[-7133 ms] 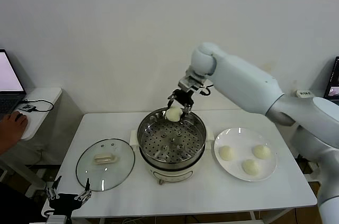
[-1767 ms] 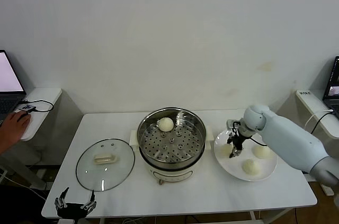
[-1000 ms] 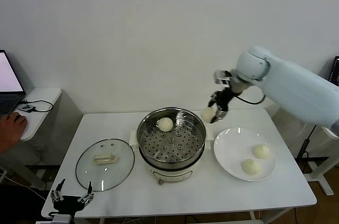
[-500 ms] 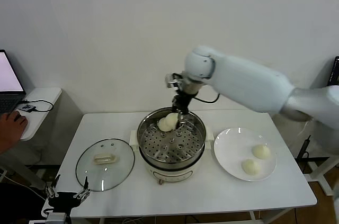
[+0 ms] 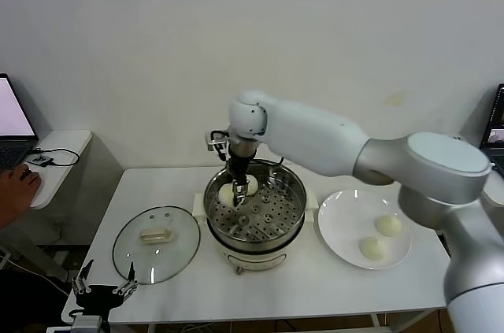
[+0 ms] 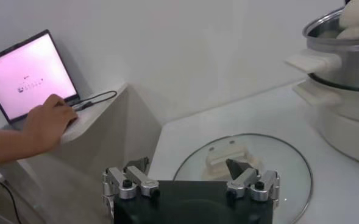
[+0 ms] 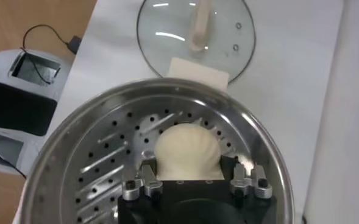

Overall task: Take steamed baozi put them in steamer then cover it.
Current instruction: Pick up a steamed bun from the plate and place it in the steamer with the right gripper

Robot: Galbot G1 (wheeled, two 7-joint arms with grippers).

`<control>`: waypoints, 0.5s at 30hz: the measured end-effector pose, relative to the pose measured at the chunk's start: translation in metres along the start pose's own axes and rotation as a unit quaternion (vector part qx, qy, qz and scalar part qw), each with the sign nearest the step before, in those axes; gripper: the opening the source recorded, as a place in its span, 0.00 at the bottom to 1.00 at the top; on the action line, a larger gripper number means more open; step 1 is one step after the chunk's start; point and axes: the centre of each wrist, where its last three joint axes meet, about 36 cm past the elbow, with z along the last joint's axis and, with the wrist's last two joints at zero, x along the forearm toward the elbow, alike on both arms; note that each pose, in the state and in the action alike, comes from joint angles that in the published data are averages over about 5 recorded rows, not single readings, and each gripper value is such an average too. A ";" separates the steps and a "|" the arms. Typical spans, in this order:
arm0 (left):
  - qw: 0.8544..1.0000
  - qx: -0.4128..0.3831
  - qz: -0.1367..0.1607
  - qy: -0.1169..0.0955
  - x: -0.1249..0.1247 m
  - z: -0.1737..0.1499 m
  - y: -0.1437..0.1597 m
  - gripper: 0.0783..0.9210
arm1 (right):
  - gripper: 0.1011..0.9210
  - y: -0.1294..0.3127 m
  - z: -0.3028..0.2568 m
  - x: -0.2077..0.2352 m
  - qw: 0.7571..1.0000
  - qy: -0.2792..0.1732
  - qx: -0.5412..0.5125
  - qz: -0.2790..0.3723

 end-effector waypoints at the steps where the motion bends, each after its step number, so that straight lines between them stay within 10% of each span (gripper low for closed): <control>1: 1.000 0.000 0.000 0.000 0.000 0.000 0.000 0.88 | 0.64 -0.001 -0.001 -0.003 1.000 0.001 -0.001 -0.001; 15: 1.000 0.004 0.003 0.000 0.002 -0.001 -0.004 0.88 | 0.86 -0.003 -0.006 -0.020 1.000 -0.013 -0.016 0.004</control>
